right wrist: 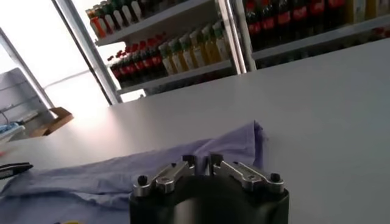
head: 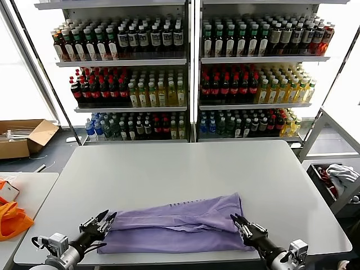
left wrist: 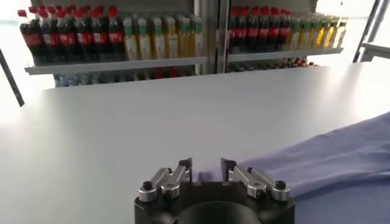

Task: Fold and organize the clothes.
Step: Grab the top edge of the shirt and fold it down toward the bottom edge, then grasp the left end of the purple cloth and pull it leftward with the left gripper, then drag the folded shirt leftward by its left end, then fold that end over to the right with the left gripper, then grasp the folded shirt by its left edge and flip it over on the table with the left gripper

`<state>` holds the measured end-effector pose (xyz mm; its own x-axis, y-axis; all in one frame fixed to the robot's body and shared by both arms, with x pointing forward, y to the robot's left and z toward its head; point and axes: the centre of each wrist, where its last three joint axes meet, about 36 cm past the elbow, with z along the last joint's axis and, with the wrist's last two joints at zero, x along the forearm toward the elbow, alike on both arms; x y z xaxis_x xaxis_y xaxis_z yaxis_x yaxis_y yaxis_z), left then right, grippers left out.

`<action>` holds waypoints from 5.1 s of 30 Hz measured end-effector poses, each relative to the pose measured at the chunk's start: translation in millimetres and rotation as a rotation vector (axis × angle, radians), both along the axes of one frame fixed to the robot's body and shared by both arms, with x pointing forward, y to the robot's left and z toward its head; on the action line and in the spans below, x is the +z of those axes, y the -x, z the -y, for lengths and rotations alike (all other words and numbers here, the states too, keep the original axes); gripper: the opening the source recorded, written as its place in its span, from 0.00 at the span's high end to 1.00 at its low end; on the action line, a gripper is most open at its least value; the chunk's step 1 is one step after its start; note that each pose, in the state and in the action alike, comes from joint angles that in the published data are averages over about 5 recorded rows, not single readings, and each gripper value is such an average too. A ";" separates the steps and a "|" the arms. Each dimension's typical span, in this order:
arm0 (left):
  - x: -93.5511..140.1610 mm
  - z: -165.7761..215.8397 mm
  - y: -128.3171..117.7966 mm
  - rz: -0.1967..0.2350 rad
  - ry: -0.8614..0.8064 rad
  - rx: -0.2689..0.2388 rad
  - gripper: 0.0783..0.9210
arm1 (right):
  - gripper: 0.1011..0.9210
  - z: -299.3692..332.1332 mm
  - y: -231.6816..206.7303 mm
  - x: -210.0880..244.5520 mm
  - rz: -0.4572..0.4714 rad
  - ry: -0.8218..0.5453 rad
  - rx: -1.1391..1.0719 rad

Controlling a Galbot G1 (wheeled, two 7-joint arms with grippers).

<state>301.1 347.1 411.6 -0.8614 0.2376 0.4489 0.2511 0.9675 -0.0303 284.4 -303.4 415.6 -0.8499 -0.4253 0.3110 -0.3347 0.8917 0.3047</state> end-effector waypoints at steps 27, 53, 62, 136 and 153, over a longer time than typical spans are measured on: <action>-19.9 78.9 31.2 0.009 -0.006 0.337 0.12 | 0.12 50.5 30.6 -13.2 0.424 0.244 -0.210; -39.7 103.2 33.0 -0.081 0.097 0.449 0.77 | 0.12 51.8 39.0 -12.5 0.458 0.195 -0.265; -31.7 92.5 22.6 -0.062 0.119 0.460 0.96 | 0.12 54.4 36.2 -10.3 0.462 0.180 -0.275; 6.2 139.8 -26.0 0.043 0.175 0.032 0.51 | 0.12 28.2 52.1 0.8 0.450 0.170 -0.271; 22.8 31.8 -37.9 0.079 0.041 0.240 0.12 | 0.12 20.7 49.6 -0.3 0.453 0.153 -0.253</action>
